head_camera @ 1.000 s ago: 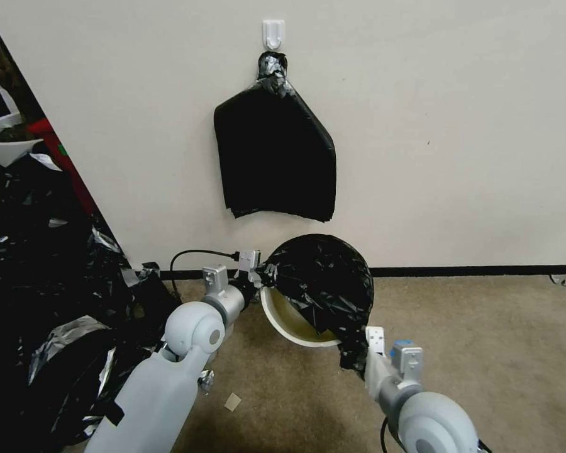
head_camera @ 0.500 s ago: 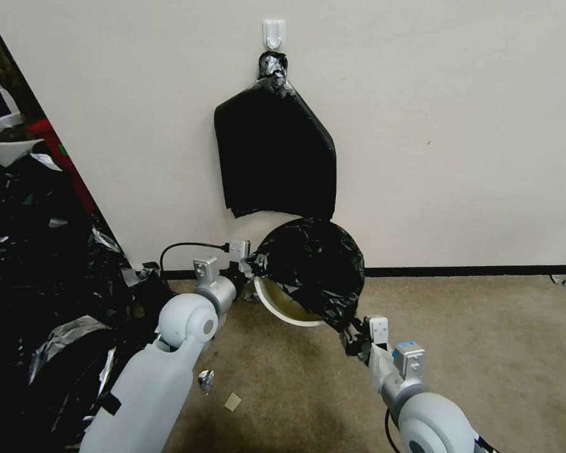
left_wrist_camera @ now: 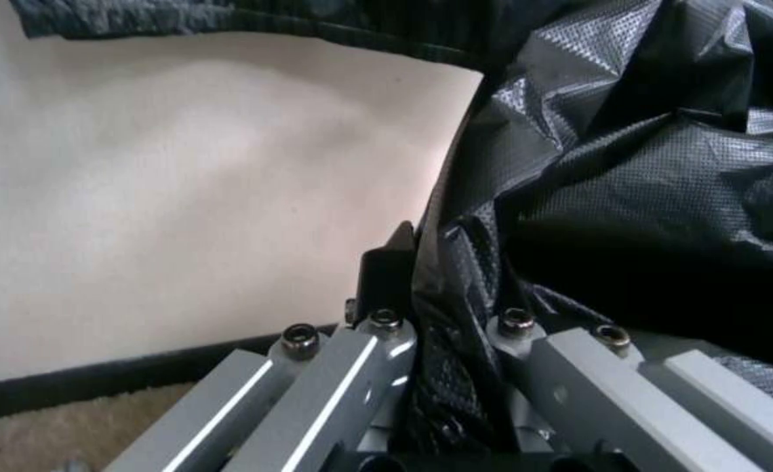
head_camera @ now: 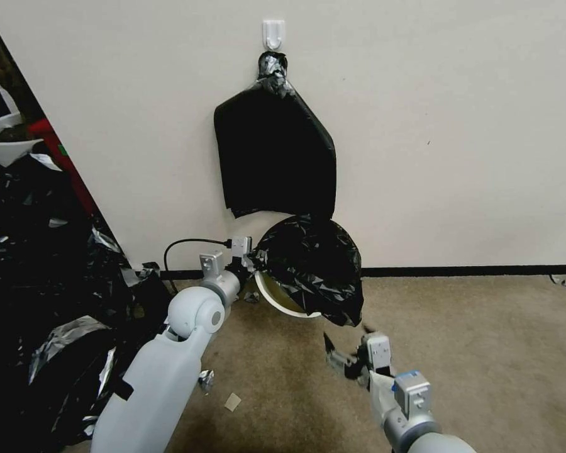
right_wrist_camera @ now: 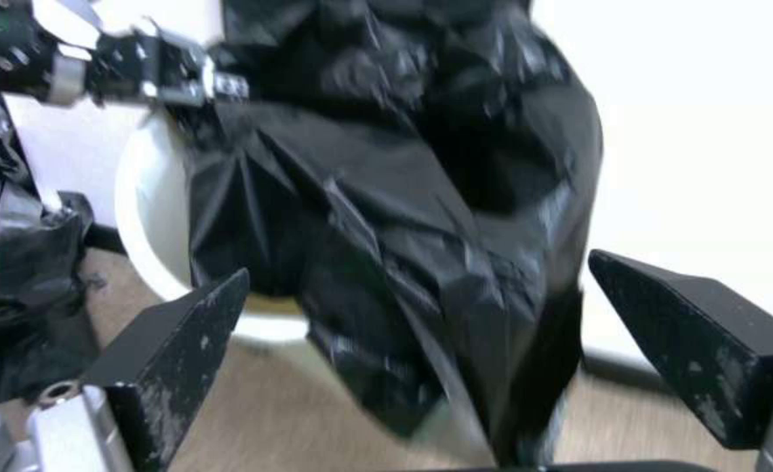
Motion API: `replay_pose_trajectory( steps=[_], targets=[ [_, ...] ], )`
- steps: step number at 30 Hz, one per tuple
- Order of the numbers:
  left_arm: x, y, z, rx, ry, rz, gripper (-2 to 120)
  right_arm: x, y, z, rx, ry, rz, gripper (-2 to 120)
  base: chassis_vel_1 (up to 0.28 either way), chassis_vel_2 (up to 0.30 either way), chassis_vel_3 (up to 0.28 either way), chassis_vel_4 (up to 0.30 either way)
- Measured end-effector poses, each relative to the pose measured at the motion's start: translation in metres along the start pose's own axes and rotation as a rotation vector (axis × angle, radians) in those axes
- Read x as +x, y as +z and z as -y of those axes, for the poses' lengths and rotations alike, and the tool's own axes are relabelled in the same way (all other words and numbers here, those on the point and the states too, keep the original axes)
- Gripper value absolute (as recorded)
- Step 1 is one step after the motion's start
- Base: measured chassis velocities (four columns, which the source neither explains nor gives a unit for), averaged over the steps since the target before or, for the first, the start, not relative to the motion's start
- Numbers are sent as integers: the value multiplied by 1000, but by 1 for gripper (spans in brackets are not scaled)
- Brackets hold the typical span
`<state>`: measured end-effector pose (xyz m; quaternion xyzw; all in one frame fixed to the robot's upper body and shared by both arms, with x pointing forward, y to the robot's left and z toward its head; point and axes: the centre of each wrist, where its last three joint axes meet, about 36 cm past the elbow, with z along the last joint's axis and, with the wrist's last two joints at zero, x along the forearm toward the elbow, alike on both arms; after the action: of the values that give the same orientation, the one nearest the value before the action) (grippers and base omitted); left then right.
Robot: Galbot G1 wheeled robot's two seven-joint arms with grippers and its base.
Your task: Place a trash bag onto the trash bin.
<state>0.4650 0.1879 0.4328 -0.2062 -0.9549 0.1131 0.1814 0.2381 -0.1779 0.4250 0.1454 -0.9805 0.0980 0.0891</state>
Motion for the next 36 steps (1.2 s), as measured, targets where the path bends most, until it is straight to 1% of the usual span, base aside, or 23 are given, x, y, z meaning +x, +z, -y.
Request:
replay_pose_trajectory(
  steps=[4,8,10,11,12,13,15,16,17,18,19,20,22,24,25,28,29,30,32,33,34,35,36],
  targets=[
    [1,-1,1,20,6,-3,4,-2,3,2,28,-22,13,100,0,0,0,0],
    [3,-4,2,31,13,-6,4,-2,5,1,20,-57,-2,88,0,0,0,0],
    [4,-4,2,34,14,-6,4,-2,5,2,21,-60,-7,87,0,0,0,0],
    [4,-5,3,37,16,-6,4,-3,6,2,23,-60,-12,86,0,0,0,0],
    [5,-5,4,41,18,-5,4,-4,7,3,25,-58,-17,80,0,0,0,0],
    [5,-5,4,41,18,-5,4,-4,7,3,25,-58,-17,80,0,0,0,0],
    [5,-6,5,46,18,-4,4,-6,8,4,22,-57,-16,70,0,0,0,0],
    [5,-6,5,46,18,-4,4,-6,8,4,22,-57,-16,70,0,0,0,0],
    [5,-7,5,49,17,-5,4,-6,8,3,20,-58,-13,65,0,0,0,0],
    [5,-7,5,49,17,-5,4,-6,8,3,19,-58,-12,63,0,0,0,0],
    [5,-7,5,51,16,-5,4,-6,8,3,16,-59,-9,56,0,0,0,0],
    [5,-7,5,51,16,-5,4,-6,8,3,16,-59,-9,56,0,0,0,0],
    [5,-8,5,58,15,-3,4,-5,10,1,12,-63,-7,45,0,0,0,0],
    [5,-8,6,61,15,-3,4,-4,11,0,11,-64,-7,42,0,0,0,0],
    [4,-8,6,68,14,-3,4,-4,13,-3,10,-70,-7,35,0,0,0,0],
    [4,-8,7,72,14,-3,4,-3,16,-5,9,-74,-3,30,0,0,0,0],
    [4,-8,7,76,13,-3,4,-3,18,-7,9,-79,3,22,0,0,0,0],
    [4,-9,7,79,13,-2,4,-3,19,-8,8,-83,8,18,0,0,0,0],
    [4,-9,7,80,13,-2,4,-3,20,-9,7,-89,13,16,0,0,0,0],
    [3,-10,8,94,13,-2,4,-2,27,-13,3,-123,37,9,0,0,0,0],
    [3,-11,10,119,16,-6,4,-5,38,-16,4,-206,77,1,0,0,0,0],
    [3,-11,10,119,16,-6,4,-5,38,-16,4,-206,77,1,0,0,0,0],
    [3,-12,12,134,23,-8,4,-8,45,-16,10,-258,100,0,0,0,0,0]
  ],
)
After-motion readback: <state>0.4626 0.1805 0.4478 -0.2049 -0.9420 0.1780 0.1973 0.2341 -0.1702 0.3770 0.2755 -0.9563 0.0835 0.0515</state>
